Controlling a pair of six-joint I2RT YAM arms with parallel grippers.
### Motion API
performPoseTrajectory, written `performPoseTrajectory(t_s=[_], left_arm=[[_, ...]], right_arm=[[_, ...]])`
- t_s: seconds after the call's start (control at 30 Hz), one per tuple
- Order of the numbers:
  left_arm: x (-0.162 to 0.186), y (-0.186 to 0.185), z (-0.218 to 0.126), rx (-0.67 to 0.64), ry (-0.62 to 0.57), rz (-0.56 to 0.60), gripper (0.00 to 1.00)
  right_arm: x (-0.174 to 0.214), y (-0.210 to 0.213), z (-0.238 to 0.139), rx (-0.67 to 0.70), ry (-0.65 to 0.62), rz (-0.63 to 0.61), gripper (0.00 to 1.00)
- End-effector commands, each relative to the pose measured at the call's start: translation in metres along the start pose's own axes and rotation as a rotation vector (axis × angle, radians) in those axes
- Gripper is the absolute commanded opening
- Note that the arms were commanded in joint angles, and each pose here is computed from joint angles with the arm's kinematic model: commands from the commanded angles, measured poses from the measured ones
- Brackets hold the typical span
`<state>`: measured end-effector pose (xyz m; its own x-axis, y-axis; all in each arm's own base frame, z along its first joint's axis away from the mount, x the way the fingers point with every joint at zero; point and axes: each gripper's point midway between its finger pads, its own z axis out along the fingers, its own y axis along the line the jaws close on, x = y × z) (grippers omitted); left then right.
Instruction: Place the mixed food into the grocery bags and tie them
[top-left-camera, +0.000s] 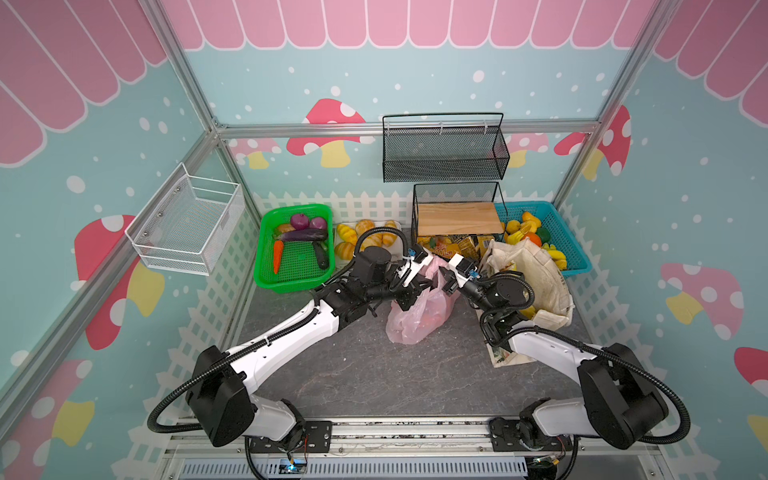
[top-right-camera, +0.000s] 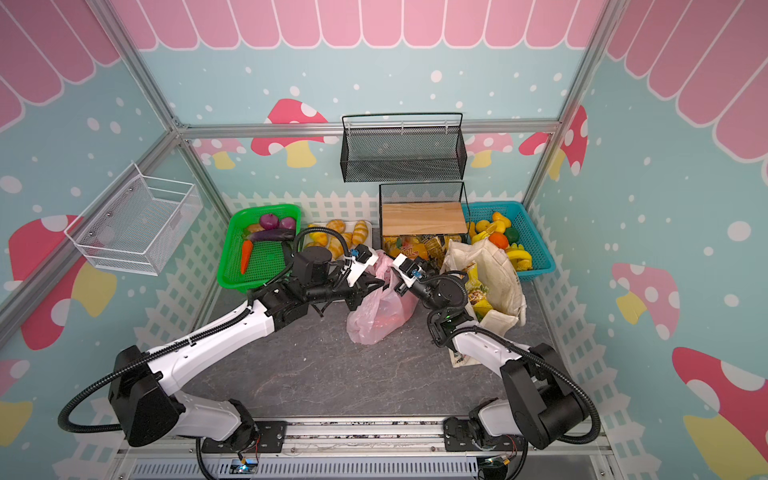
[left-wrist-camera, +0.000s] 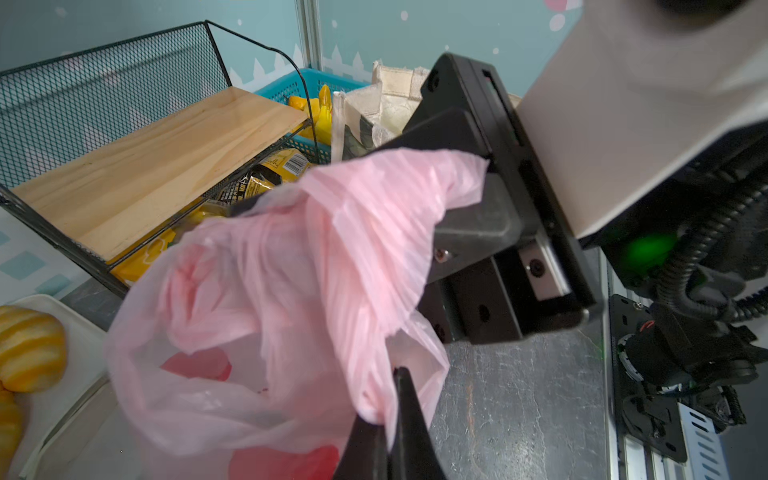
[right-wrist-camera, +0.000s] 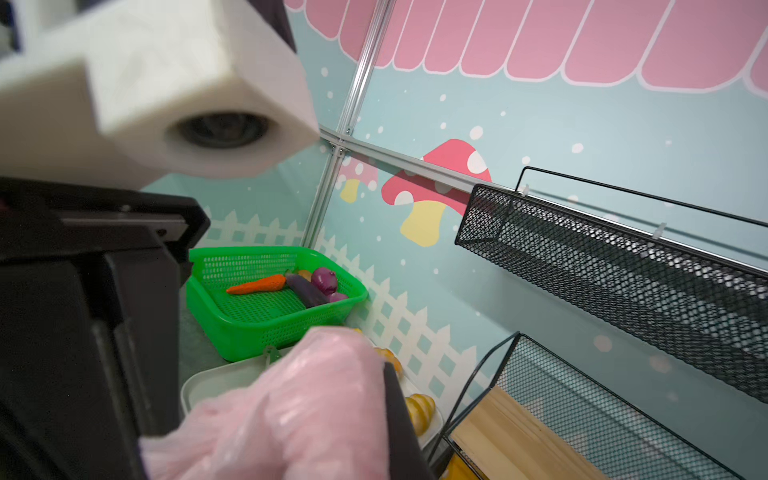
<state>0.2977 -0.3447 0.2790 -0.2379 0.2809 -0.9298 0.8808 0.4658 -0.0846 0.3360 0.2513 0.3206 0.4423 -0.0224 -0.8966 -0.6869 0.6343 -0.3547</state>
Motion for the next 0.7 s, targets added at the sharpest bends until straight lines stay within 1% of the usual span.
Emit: performPoseTrajectory(t_s=[0.0,0.17,0.3,0.43,0.57,0.67], left_arm=[[-0.012,0.007,0.001,-0.049,-0.081,-0.019,0.07],[-0.006,0.002,0.000,-0.024,-0.074,0.020,0.29],[-0.002,-0.003,-0.009,0.005,-0.065,0.064,0.42],[-0.003,-0.005,-0.025,0.043,-0.073,0.091,0.52],[-0.012,-0.003,-0.045,0.077,-0.119,0.094,0.61],[-0.023,0.002,-0.060,0.082,-0.167,0.098,0.64]], right_arm=[[-0.016,0.016,-0.002,-0.093,-0.088,0.039,0.00],[-0.008,0.028,-0.004,-0.187,-0.090,0.063,0.00],[-0.006,0.028,-0.008,-0.232,-0.109,0.082,0.00],[-0.006,0.023,-0.009,-0.251,-0.115,0.081,0.00],[-0.006,0.020,-0.010,-0.255,-0.119,0.073,0.00],[-0.006,0.018,-0.010,-0.260,-0.119,0.069,0.00]])
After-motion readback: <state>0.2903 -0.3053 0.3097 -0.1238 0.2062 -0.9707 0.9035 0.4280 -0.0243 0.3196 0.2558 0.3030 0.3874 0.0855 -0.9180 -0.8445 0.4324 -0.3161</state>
